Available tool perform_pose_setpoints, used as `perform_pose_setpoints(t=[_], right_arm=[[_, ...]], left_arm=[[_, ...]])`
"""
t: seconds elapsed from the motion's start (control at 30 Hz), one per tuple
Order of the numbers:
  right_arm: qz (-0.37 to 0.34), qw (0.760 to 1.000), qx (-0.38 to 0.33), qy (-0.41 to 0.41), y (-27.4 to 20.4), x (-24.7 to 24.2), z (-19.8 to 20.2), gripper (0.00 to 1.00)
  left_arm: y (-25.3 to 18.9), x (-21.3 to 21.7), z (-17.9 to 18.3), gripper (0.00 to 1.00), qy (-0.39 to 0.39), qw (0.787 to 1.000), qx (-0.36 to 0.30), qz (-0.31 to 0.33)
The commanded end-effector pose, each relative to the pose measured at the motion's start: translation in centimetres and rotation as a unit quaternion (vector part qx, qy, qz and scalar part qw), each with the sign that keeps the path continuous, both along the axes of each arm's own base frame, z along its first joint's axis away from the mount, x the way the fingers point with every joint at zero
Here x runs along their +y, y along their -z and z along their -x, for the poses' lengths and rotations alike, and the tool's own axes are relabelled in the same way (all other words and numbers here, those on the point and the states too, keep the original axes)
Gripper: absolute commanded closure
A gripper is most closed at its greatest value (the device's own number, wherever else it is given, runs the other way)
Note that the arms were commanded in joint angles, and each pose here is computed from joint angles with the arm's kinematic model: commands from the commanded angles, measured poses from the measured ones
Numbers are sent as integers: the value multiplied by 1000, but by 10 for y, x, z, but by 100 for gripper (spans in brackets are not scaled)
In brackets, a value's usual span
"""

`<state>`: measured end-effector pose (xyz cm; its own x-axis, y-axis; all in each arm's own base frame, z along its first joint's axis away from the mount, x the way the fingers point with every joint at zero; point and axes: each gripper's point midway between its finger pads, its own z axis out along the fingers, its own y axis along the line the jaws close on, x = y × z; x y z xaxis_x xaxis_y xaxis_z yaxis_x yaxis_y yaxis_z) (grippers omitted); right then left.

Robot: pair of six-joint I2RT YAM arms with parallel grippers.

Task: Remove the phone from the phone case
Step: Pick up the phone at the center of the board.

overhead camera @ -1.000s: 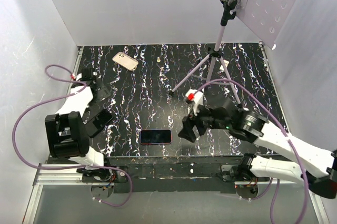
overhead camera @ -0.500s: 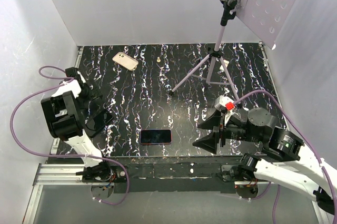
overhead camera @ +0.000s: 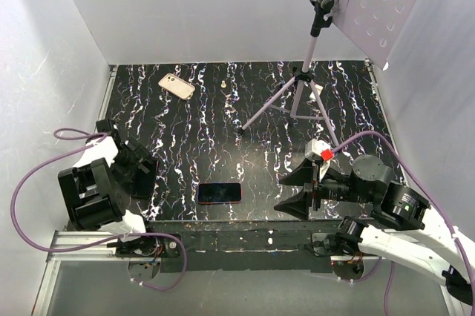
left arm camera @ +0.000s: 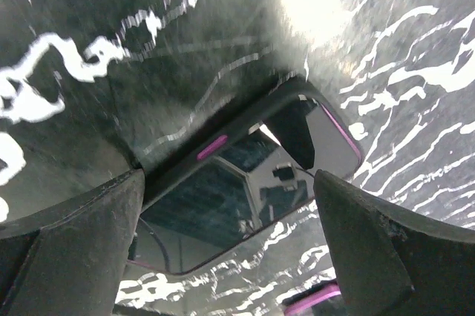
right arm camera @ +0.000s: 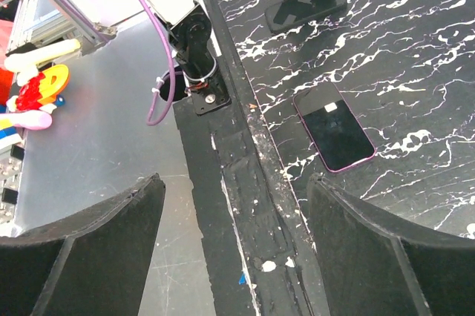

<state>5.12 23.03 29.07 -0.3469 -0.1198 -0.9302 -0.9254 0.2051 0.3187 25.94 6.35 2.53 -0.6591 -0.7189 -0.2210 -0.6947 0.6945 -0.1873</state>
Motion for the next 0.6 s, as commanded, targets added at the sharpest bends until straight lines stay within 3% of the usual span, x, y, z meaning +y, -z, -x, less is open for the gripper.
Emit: perform_pose_setpoints(t=[0.0,0.07,0.2,0.43,0.57], right_arm=[[-34,999,-15,-18,-14,4,5,18],[-34,999,-15,-16,-12,4,4,18],[-27,999,-18,-5,-10,0,1,17],[-29,1000,-11,4,-12,-1,1,18],[-13,998,7,63,-3,-6,-17,18]], left_arm=[[7,-45,35,2,-52,993,61,85],[5,-60,39,2,-57,991,57,106],[4,-78,40,2,-15,996,47,77],[20,-47,45,2,11,992,124,-33],[26,-33,56,2,-10,985,157,-71]])
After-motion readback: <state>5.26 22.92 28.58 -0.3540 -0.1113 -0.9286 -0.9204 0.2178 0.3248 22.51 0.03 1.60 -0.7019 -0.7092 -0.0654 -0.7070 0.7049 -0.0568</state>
